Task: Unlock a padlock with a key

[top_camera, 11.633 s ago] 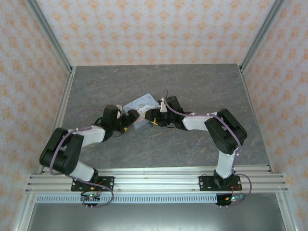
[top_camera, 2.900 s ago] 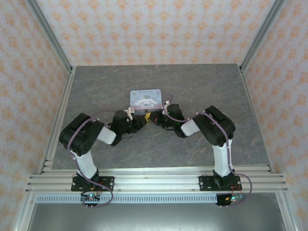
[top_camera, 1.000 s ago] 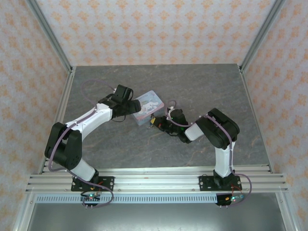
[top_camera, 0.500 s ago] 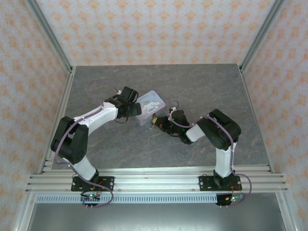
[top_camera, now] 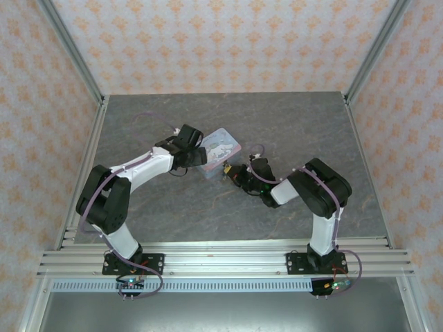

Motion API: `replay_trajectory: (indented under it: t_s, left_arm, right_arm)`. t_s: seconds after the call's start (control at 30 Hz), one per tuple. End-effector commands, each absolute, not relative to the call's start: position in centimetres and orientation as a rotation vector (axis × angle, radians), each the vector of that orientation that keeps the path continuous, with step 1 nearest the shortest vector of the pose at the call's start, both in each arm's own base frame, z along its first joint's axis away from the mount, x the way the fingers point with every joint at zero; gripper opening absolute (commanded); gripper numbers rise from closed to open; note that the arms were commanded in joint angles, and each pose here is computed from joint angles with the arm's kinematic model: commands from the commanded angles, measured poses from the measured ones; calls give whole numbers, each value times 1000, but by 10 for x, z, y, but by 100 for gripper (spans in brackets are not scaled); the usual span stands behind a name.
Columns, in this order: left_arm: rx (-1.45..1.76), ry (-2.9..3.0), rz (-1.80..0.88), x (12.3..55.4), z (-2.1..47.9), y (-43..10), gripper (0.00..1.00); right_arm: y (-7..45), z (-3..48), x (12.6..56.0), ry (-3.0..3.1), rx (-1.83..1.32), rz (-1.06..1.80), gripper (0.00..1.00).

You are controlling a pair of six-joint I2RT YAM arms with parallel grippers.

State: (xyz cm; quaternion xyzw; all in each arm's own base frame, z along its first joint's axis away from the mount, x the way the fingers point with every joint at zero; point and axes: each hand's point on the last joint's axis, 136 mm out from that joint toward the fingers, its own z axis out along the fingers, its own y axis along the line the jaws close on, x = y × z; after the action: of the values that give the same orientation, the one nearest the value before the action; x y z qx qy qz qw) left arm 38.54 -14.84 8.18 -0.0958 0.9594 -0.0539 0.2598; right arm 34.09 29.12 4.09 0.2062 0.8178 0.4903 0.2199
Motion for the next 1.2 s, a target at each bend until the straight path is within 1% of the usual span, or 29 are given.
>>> replay_trajectory:
  t_s: [0.0, 0.27, 0.43, 0.6, 0.8, 0.93, 1.03, 1.17]
  left_arm:
    - [-218, 2814, 90, 344, 27, -119, 73]
    - [-209, 2856, 94, 340, 15, -120, 65]
    - [-201, 2875, 87, 339, 8, -123, 62]
    - [-199, 2884, 87, 339, 4, -123, 61]
    - [-196, 2887, 91, 340, 3, -124, 60]
    - [-188, 2897, 96, 339, 0, -124, 58]
    - [-186, 2901, 95, 339, -1, -124, 57]
    - [-184, 2907, 100, 337, -4, -123, 57]
  right_arm:
    - [267, 32, 354, 2233, 709, 1256, 0]
    - [248, 26, 366, 2213, 759, 1188, 0]
    - [242, 27, 374, 2220, 740, 1213, 0]
    - [245, 22, 372, 2278, 694, 1196, 0]
    - [232, 17, 376, 2272, 729, 1149, 0]
    - [219, 22, 388, 2244, 760, 1111, 0]
    - [230, 30, 396, 2274, 690, 1155, 0]
    - [228, 28, 397, 2320, 651, 1086, 0]
